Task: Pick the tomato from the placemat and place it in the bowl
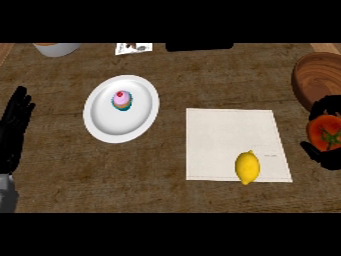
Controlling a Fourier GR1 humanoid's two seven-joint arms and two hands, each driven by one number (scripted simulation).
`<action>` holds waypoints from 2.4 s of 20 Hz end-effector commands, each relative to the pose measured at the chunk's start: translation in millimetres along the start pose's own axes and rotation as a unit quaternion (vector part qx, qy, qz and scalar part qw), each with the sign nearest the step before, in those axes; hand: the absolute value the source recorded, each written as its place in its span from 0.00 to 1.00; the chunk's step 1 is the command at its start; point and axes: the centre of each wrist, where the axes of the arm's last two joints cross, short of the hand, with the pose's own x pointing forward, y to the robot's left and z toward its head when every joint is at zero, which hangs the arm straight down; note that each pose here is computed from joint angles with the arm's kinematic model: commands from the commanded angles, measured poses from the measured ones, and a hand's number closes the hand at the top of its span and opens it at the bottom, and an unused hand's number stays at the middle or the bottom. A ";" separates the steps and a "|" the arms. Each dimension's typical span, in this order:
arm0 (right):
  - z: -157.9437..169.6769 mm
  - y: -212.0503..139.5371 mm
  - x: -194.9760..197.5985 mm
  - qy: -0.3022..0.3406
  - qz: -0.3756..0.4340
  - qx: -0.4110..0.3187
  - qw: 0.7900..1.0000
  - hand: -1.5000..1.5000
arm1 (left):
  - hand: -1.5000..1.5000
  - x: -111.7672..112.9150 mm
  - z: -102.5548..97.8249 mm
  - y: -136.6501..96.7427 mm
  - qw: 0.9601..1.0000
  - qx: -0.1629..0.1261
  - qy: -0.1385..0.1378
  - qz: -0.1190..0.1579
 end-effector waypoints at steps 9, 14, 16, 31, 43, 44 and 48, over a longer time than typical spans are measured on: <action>63.2 -131.4 -56.4 0.071 -0.080 -0.115 0.988 1.00 | 0.50 10.3 2.9 -11.7 0.999 -0.029 -0.022 0.006; 42.5 -122.7 -80.8 0.073 -0.128 -0.096 0.985 1.00 | 0.50 21.4 -13.2 -20.9 0.999 -0.036 -0.029 0.006; 26.7 -83.6 -90.9 0.088 -0.122 -0.088 0.985 1.00 | 0.50 2.3 -1.3 -14.7 0.999 -0.040 -0.020 0.002; 0.7 -59.0 -144.2 0.159 -0.006 0.007 0.987 1.00 | 0.50 19.2 -14.6 -41.3 0.998 -0.053 -0.037 0.008; 17.9 -20.3 -164.6 0.143 -0.240 0.012 0.960 0.00 | 0.50 27.0 -19.0 -33.1 0.998 -0.050 -0.036 0.015; 13.2 -40.8 -165.6 0.138 -0.284 -0.019 0.949 0.00 | 0.50 22.2 -18.6 -33.8 0.997 -0.061 -0.041 0.014; 24.6 -49.3 -171.1 0.110 -0.414 -0.126 0.895 0.00 | 0.50 25.1 -18.0 -27.6 0.998 -0.053 -0.039 0.009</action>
